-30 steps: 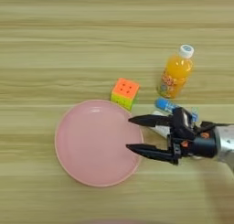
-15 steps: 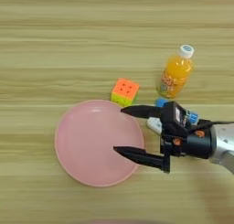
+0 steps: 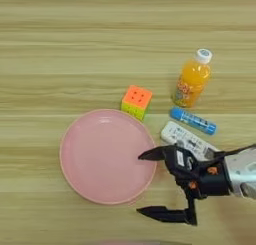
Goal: Move the objects on the table
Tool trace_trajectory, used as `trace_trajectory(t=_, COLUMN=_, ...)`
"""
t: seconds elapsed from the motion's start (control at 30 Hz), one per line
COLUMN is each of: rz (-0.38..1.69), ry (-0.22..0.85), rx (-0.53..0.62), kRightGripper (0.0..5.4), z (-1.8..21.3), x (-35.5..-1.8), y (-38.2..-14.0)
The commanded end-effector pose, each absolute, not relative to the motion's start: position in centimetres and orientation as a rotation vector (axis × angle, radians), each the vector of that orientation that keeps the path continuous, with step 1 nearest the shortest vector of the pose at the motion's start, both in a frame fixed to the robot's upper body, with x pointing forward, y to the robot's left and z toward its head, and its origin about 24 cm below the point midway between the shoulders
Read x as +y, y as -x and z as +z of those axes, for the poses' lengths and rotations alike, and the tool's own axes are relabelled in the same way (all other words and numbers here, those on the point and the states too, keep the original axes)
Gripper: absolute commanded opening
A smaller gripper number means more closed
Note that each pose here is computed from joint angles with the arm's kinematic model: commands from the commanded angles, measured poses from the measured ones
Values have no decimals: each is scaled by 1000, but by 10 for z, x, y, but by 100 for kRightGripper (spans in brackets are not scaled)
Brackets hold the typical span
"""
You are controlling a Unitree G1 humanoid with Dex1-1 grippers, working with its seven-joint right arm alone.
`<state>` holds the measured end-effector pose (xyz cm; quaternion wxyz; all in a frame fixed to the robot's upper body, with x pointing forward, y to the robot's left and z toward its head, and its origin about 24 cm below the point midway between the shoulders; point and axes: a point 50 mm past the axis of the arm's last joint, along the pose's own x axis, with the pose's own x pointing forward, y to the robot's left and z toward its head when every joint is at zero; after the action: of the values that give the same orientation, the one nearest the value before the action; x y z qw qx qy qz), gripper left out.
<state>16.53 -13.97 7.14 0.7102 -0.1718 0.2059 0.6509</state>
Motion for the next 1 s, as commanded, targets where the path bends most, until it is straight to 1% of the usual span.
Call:
trace_trajectory(t=0.03, rz=1418, ry=534, rx=380, kRightGripper=537, z=78, x=-136, y=-178)
trace_trajectory(t=0.13, rz=1400, ry=569, rx=363, kRightGripper=537, z=74, x=-131, y=-181)
trace_trajectory(t=0.43, rz=1390, ry=611, rx=356, kRightGripper=537, z=67, x=-122, y=-188)
trace_trajectory(t=0.7, rz=1535, ry=588, rx=361, kRightGripper=537, z=73, x=-107, y=-184)
trace_trajectory(t=1.0, rz=1707, ry=601, rx=405, kRightGripper=537, z=79, x=-105, y=-178)
